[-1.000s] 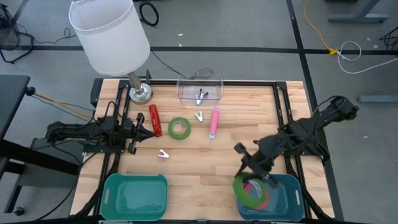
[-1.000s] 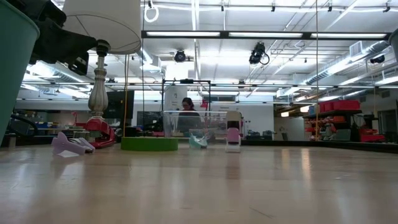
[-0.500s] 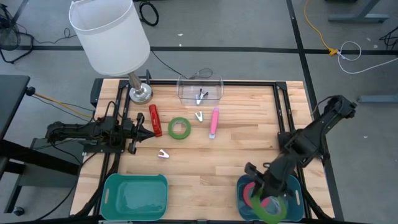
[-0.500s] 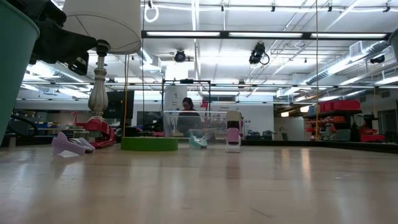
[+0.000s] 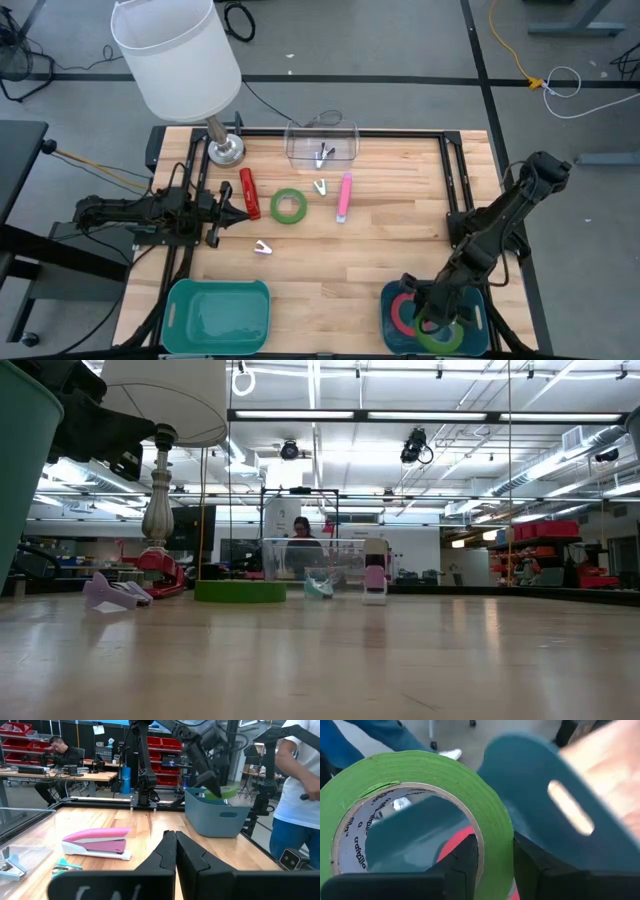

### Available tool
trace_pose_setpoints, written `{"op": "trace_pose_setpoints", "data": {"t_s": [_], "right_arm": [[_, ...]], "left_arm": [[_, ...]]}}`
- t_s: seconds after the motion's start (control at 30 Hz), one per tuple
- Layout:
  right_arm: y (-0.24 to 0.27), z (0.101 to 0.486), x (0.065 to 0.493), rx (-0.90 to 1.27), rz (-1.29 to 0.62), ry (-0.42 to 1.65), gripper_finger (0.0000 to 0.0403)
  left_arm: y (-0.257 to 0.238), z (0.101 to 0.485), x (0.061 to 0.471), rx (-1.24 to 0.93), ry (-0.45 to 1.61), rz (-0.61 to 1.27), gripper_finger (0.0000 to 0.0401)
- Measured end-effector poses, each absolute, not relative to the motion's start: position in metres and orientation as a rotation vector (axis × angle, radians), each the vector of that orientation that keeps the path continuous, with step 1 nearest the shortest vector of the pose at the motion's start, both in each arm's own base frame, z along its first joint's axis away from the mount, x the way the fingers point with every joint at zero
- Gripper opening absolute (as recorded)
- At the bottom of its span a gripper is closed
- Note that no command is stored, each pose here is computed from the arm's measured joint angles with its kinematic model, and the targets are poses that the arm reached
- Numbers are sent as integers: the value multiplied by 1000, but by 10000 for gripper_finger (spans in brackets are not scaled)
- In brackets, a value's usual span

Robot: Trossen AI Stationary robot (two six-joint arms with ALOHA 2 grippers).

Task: Pick and place Stapler, Stapler remover, tape
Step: Put the green tape into the blue bin, then put the pink stapler into the green bin

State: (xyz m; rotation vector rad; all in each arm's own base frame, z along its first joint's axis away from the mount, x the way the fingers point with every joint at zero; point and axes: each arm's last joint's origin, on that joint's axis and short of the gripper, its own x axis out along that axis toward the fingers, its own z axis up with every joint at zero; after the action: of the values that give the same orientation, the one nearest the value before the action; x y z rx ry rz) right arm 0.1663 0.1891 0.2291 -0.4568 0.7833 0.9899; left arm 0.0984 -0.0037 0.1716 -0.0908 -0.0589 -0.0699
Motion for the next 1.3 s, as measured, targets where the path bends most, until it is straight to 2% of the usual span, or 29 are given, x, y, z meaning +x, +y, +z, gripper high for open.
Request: {"op": "trace_pose_setpoints", "data": {"t_s": [0.27, 0.53, 0.97, 1.1, 1.3], "right_arm": [[189, 207, 166, -431, 949, 866, 100], [188, 202, 172, -485, 772, 862, 100], [188, 201, 172, -494, 777, 860, 101], [188, 201, 172, -492, 776, 860, 121], [189, 202, 172, -486, 777, 850, 180]], "left_arm": [[-4, 172, 98, -91, -59, -70, 3], [-4, 172, 98, -91, -59, -70, 3], [-4, 172, 98, -91, -59, -70, 3], [-4, 172, 98, -91, -59, -70, 3], [-4, 172, 98, -91, -59, -70, 3]]}}
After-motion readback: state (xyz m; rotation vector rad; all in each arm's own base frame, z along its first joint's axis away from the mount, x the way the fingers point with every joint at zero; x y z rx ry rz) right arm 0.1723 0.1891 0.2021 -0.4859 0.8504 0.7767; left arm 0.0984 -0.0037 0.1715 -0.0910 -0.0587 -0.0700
